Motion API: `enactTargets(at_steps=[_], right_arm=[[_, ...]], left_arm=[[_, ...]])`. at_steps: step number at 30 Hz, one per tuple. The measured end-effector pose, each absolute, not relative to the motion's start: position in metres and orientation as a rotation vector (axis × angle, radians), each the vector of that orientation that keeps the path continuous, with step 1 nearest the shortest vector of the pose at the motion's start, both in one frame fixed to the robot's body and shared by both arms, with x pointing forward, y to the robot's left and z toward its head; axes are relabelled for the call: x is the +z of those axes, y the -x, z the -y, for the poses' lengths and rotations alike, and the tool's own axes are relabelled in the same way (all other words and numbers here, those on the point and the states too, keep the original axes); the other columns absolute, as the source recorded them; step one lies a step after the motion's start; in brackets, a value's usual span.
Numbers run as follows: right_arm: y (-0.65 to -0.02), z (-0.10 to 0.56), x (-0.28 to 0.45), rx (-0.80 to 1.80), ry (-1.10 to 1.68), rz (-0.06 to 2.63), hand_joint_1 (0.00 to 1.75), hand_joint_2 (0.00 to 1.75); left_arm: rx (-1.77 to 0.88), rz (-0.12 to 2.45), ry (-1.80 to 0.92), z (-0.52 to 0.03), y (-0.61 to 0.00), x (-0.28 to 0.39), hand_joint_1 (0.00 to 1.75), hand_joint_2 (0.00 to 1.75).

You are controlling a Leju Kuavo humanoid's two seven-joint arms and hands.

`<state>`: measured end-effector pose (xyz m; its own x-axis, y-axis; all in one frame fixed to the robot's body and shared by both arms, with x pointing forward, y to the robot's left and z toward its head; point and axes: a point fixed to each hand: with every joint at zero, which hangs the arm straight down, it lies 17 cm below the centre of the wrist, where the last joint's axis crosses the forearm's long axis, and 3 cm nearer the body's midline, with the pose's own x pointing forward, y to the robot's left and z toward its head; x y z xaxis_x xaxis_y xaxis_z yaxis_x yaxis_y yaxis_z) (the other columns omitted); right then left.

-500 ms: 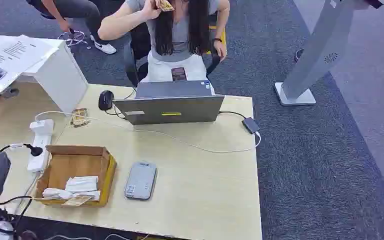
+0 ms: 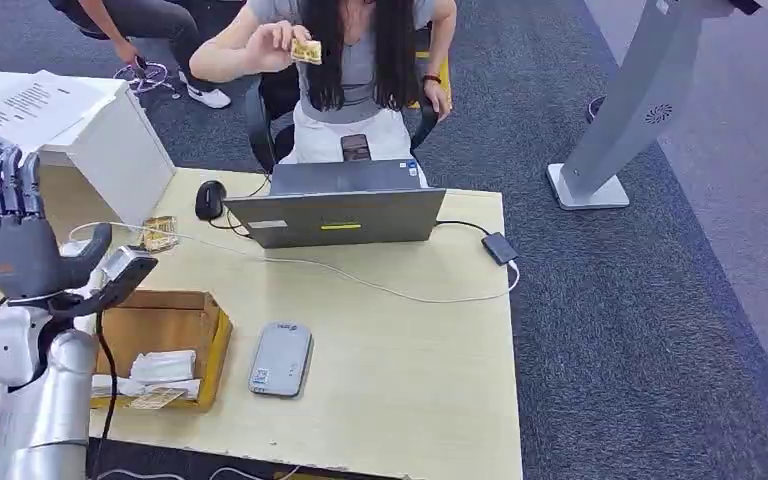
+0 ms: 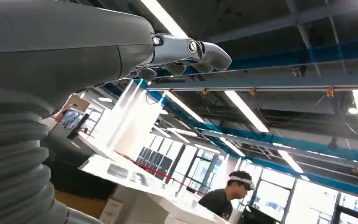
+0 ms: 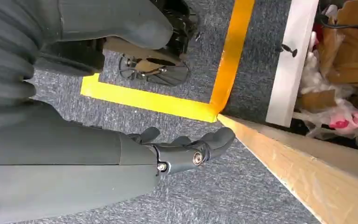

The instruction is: Pass the card to the sensor for recognition and then transmit it.

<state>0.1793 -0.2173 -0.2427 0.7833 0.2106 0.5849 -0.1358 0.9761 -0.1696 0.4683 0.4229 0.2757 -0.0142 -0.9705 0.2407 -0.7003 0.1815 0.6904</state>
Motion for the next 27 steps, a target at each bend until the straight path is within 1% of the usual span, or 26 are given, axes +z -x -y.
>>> enactTargets(at_steps=[6, 27], right_arm=[[-0.179, 0.217, -0.243, 0.187, 0.121, 0.645, 0.00, 1.75], [-0.180, 0.217, -0.242, 0.188, 0.119, 0.647, 0.00, 1.75]], left_arm=[[-0.530, 1.789, -1.559, -0.411, -0.477, 0.275, 0.00, 1.75], [-0.568, 1.771, -1.547, -0.405, -0.484, 0.266, 0.00, 1.75]])
